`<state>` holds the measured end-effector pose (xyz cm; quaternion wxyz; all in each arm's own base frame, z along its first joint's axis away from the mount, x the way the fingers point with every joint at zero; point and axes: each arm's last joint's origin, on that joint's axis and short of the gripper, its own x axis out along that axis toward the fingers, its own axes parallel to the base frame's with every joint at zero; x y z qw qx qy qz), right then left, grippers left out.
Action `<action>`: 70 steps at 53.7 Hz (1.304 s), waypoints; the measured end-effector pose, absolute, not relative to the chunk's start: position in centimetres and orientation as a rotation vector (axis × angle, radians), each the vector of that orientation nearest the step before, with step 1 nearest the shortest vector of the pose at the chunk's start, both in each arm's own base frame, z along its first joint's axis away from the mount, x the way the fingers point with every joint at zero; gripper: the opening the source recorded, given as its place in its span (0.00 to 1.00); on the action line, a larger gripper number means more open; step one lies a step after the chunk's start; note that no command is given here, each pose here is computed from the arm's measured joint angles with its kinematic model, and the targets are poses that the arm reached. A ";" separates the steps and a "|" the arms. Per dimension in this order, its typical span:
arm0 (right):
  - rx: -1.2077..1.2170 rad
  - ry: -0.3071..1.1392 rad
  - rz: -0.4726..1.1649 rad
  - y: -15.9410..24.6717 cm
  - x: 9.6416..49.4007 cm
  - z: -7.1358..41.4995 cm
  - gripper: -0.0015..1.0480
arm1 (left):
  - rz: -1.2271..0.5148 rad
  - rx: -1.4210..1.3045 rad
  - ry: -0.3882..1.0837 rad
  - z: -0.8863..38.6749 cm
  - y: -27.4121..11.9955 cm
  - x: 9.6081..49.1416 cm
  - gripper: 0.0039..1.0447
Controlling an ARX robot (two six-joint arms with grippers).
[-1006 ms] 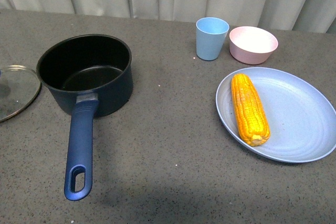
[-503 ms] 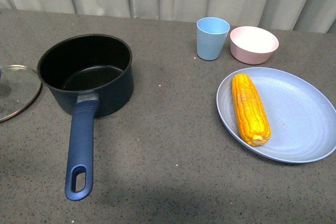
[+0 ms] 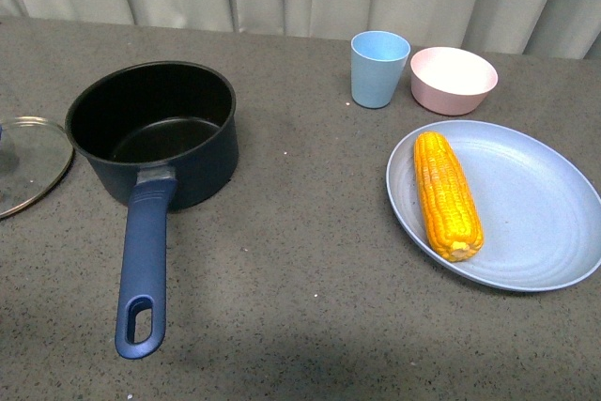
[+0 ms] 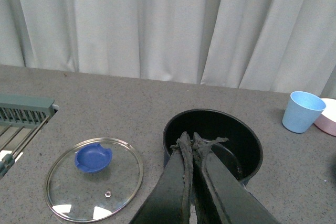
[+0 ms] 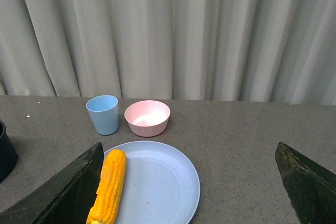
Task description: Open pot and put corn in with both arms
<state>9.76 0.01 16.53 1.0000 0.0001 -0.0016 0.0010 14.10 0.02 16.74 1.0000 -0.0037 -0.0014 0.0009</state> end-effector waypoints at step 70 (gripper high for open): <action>0.000 -0.003 0.002 0.0 9.8 16.5 0.91 | 0.002 -0.007 -0.017 17.0 0.0 9.7 0.04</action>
